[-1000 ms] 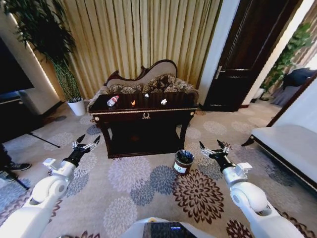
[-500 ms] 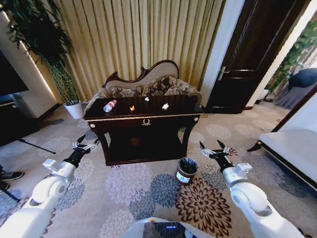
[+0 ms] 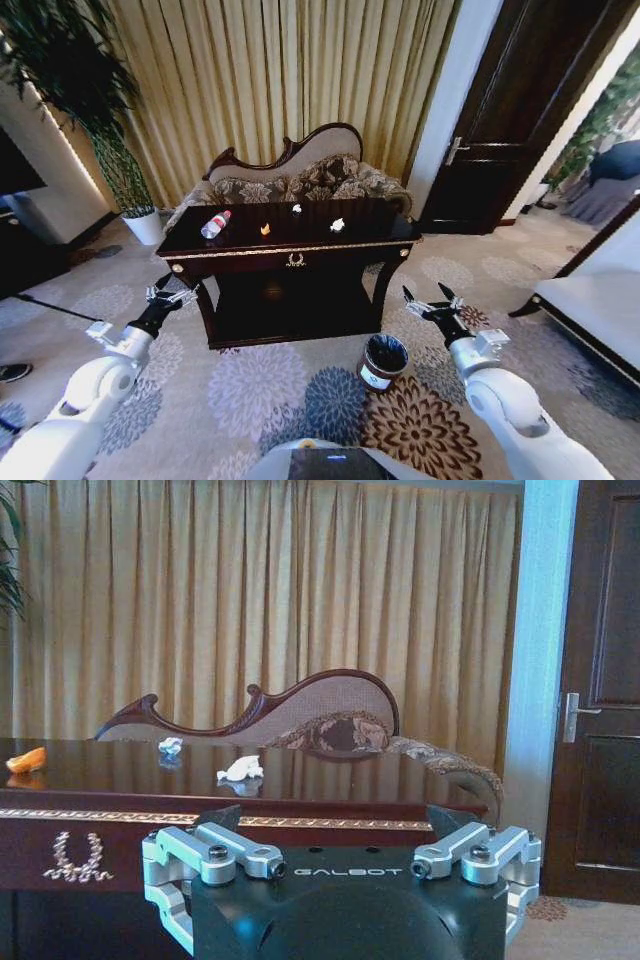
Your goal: Move to the front of the table and place the trash on the table into the trash bin.
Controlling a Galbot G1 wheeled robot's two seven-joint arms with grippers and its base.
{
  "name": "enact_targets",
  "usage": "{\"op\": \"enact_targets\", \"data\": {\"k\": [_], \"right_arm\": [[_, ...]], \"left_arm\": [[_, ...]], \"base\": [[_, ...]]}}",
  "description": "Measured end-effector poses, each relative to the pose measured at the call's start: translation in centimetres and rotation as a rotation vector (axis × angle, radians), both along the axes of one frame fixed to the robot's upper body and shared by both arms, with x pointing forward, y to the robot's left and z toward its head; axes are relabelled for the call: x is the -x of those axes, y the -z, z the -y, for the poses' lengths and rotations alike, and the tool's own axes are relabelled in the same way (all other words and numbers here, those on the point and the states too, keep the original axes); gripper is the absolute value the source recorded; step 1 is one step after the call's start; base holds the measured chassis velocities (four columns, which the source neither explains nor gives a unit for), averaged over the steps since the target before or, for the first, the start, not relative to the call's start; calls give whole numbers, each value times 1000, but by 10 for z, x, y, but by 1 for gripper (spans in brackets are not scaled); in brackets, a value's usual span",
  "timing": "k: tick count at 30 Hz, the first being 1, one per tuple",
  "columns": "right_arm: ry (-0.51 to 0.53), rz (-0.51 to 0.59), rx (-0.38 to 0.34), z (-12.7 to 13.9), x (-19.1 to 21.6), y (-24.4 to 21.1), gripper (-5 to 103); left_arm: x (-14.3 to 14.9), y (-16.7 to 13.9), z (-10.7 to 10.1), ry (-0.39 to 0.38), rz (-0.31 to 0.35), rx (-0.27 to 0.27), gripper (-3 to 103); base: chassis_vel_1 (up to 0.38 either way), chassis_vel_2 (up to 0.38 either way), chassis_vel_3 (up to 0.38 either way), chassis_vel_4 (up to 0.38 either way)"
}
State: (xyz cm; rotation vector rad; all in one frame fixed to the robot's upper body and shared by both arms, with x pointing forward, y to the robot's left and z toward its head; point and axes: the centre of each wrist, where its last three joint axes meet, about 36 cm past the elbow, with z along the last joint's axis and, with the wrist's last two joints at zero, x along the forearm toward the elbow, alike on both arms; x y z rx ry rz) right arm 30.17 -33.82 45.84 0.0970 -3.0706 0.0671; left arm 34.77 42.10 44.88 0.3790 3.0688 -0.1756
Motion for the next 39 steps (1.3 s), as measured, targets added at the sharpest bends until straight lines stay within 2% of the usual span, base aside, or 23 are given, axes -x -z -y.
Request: {"op": "enact_targets", "data": {"k": [31, 39], "right_arm": [[-8, 14, -7, -3, 0, 1, 100], [-64, 24, -17, -7, -21, -12, 100]], "left_arm": [[1, -1, 1, -1, 2, 1, 100], [4, -5, -1, -25, 5, 2, 100]], "base": [[-175, 175, 176, -169], [-60, 56, 66, -61]]}}
